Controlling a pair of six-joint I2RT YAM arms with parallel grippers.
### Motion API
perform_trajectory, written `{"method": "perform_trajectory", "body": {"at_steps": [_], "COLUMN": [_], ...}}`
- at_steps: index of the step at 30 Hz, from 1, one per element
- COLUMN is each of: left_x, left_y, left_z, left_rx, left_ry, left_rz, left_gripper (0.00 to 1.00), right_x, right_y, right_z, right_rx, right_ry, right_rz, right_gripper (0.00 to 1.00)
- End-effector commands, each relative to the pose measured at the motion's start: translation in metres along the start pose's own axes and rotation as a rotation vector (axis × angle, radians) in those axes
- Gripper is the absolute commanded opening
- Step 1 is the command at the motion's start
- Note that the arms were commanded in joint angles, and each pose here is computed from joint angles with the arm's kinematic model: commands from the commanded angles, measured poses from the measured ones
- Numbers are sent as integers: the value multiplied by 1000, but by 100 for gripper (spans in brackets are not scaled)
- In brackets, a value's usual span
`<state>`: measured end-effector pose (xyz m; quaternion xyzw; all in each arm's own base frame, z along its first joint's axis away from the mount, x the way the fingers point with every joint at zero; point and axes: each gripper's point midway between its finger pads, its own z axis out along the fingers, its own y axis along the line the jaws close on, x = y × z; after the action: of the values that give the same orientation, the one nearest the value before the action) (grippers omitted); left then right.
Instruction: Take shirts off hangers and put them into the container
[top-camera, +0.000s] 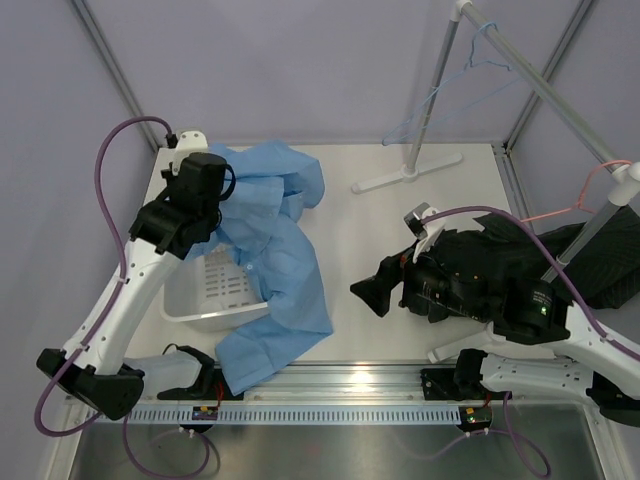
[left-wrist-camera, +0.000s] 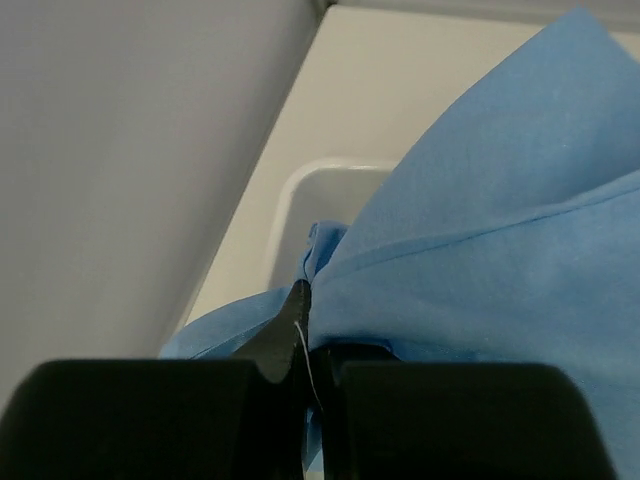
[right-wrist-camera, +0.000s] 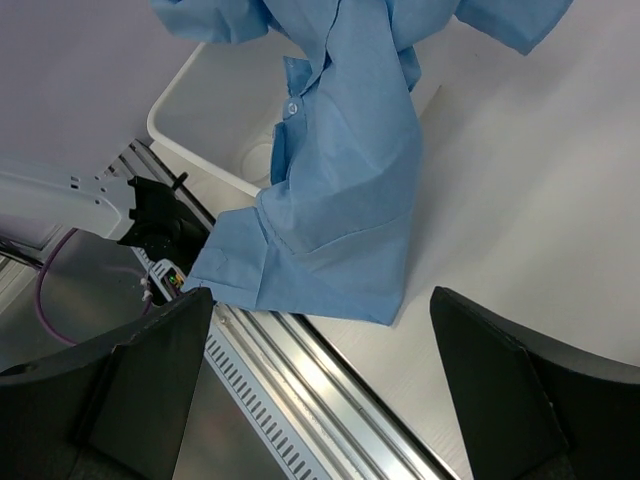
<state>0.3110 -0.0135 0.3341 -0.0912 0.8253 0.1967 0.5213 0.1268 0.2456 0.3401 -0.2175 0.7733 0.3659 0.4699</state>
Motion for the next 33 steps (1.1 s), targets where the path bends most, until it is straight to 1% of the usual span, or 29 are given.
{"method": "perform_trajectory", "body": {"at_steps": [1, 3, 5, 6, 10, 11, 12, 13, 17, 18, 20, 21, 23, 24, 26, 27, 29, 30, 31, 32, 33], "left_x": [17, 24, 26, 25, 28, 27, 27, 27, 29, 32, 38, 42, 44, 43, 43, 40, 38, 36, 32, 31, 29], "left_y": [54, 71, 80, 87, 113, 116, 118, 123, 108, 92, 74, 58, 46, 38, 35, 34, 35, 34, 36, 37, 37], "left_z": [-5, -12, -17, -20, -36, -37, -38, -43, -38, -33, -28, -26, -25, -26, -27, -27, -30, -32, -35, -37, -38], "left_rx": [-305, -365, -391, -425, -503, -516, -517, -509, -372, -277, -183, -97, -36, 6, 20, 32, 38, 50, 57, 60, 65], "left_ry": [9, 1, -11, -25, -51, -66, -67, -80, -86, -63, -22, 0, 18, 25, 32, 31, 34, 33, 27, 26, 25], "left_rz": [5, 16, 12, 15, 24, 16, 37, 19, -33, -38, -26, -32, -33, -40, -40, -38, -39, -40, -48, -49, -51], "left_gripper": [0, 0, 0, 0, 0, 0, 0, 0, 0, 0, 0, 0, 0, 0, 0, 0, 0, 0, 0, 0, 0], "right_x": [4, 5, 4, 9, 3, 3, -2, -3, -4, -5, -4, 4, 14, 27, 41, 63, 78, 98, 106, 109, 128], "right_y": [4, 6, 11, 11, 22, 23, 24, 25, 23, 23, 25, 26, 25, 21, 16, 6, -1, -15, -20, -20, -26], "right_z": [1, 6, 8, 14, 21, 25, 24, 25, 34, 36, 43, 47, 55, 61, 71, 77, 88, 92, 96, 104, 107], "right_rx": [-13, -19, -32, -27, -46, -43, -43, -40, -8, -1, -10, -22, -23, -16, -10, 10, 19, 62, 75, 71, 73], "right_ry": [19, 35, 43, 67, 86, 96, 89, 88, 97, 97, 104, 122, 145, 172, 179, 217, 216, 243, 245, 225, 258], "right_rz": [-1, -1, -1, -6, -2, -4, -3, -3, -9, -11, -19, -27, -42, -50, -62, -75, -81, -93, -96, -90, -96], "right_gripper": [99, 99, 99, 99, 99, 99, 99, 99, 99, 99, 99, 99, 99, 99, 99, 100, 100, 99, 99, 99, 100]}}
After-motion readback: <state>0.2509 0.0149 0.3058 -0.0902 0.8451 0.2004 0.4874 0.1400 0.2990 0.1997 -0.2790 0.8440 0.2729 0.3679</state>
